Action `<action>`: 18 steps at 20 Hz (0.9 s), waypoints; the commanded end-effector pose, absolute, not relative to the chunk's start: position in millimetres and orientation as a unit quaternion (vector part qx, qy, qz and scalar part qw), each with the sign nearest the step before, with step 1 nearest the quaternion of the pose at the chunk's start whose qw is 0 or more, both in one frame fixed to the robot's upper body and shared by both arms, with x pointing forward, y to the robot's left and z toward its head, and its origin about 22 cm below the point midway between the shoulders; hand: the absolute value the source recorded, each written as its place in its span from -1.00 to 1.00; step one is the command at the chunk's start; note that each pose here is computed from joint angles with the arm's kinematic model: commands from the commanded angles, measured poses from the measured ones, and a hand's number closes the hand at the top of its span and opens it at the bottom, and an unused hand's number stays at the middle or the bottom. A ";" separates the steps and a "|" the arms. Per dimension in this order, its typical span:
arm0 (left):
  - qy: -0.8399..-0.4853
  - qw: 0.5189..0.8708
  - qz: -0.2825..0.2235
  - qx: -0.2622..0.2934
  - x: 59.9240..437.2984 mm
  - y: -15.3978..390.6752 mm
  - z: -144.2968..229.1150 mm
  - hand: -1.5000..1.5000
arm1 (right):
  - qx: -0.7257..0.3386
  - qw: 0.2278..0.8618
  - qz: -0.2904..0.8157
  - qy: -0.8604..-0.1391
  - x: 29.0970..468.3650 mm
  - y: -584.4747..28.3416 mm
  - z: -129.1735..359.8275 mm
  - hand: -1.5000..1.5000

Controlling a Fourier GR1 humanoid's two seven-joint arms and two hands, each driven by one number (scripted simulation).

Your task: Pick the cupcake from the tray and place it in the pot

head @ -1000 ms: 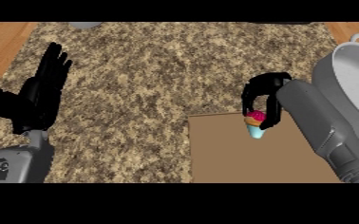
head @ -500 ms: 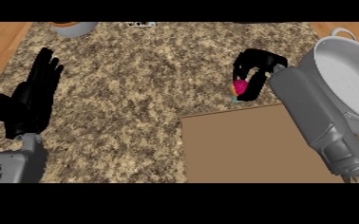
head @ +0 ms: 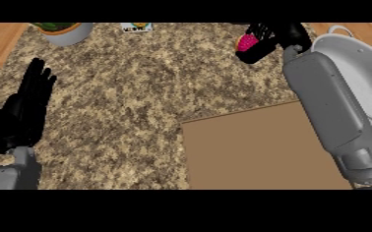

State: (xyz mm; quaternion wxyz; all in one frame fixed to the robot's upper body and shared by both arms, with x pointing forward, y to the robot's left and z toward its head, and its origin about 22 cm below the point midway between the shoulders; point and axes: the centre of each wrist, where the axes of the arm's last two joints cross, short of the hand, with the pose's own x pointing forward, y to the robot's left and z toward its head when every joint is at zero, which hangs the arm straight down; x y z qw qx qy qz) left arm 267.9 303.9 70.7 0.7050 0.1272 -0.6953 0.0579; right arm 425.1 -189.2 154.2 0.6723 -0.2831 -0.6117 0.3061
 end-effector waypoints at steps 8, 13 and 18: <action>-0.703 0.698 0.053 0.129 262.8 315.0 77.0 0.00 | -0.456 0.601 0.072 -0.653 355.1 -227.4 227.4 1.00; -0.721 0.685 0.039 0.098 275.7 301.1 86.2 0.00 | -0.492 0.606 0.029 -0.625 301.7 -279.8 229.4 1.00; -0.717 0.691 0.030 0.089 281.5 280.5 77.9 0.00 | -0.496 0.619 -0.009 -0.610 277.7 -330.2 230.2 1.00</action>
